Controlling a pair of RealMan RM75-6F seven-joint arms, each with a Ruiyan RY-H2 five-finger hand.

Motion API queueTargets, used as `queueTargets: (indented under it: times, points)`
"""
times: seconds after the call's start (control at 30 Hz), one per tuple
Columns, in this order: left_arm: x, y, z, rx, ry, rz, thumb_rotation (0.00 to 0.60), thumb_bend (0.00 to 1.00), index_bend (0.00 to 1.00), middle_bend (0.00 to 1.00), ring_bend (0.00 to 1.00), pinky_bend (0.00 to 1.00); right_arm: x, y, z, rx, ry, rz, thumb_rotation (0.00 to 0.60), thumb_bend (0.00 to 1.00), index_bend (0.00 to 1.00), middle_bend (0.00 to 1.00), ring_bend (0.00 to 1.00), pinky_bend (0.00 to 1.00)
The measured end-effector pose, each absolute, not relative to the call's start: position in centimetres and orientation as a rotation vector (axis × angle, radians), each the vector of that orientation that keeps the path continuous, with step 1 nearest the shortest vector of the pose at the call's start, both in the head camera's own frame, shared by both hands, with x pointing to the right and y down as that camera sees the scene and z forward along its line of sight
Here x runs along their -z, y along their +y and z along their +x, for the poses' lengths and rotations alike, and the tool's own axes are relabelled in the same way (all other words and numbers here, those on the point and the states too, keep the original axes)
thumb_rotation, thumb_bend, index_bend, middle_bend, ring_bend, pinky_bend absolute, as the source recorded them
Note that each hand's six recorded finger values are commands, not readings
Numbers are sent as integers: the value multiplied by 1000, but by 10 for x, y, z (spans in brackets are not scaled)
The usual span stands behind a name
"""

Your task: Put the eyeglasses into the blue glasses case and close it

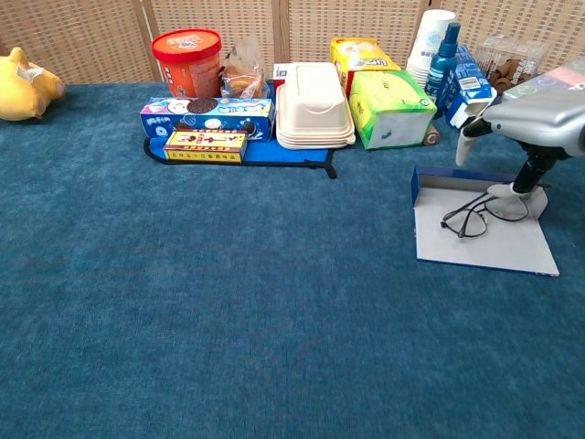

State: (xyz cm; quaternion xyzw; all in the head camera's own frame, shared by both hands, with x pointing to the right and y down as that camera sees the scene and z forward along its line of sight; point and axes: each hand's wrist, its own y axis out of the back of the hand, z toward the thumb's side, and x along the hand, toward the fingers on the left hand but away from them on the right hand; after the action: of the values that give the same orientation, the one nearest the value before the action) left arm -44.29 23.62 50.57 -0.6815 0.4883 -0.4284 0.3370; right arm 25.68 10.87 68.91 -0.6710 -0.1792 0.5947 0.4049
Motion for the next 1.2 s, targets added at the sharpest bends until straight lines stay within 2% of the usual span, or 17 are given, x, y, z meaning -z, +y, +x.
queueTargets:
  times: [0.57,0.8,0.93,1.0,1.1,1.2]
  points:
    - [-500,240,-451,1109,1296,-1752,600,130,189,177,105,0,-695,113,239,-1470,-427,-1702,600,323,293,240,137,196]
    - [-501,239,-450,1100,1295,-1757,600,131,189,177,105,0,-678,111,235,-1439,-441,-1685,600,336,187,229,108,189]
    - [-502,239,-449,1098,1294,-1757,600,131,189,177,105,0,-675,109,235,-1431,-449,-1675,600,329,74,175,54,142]
    - [-501,239,-450,1098,1295,-1756,600,132,189,177,105,0,-676,110,236,-1432,-449,-1675,600,297,10,101,10,76]
    - [-501,239,-450,1102,1296,-1753,600,131,189,177,105,0,-680,110,236,-1435,-450,-1671,600,275,0,12,0,13]
    - [-501,239,-451,1104,1296,-1750,600,131,189,177,105,0,-684,111,236,-1432,-453,-1677,600,274,0,0,0,0]
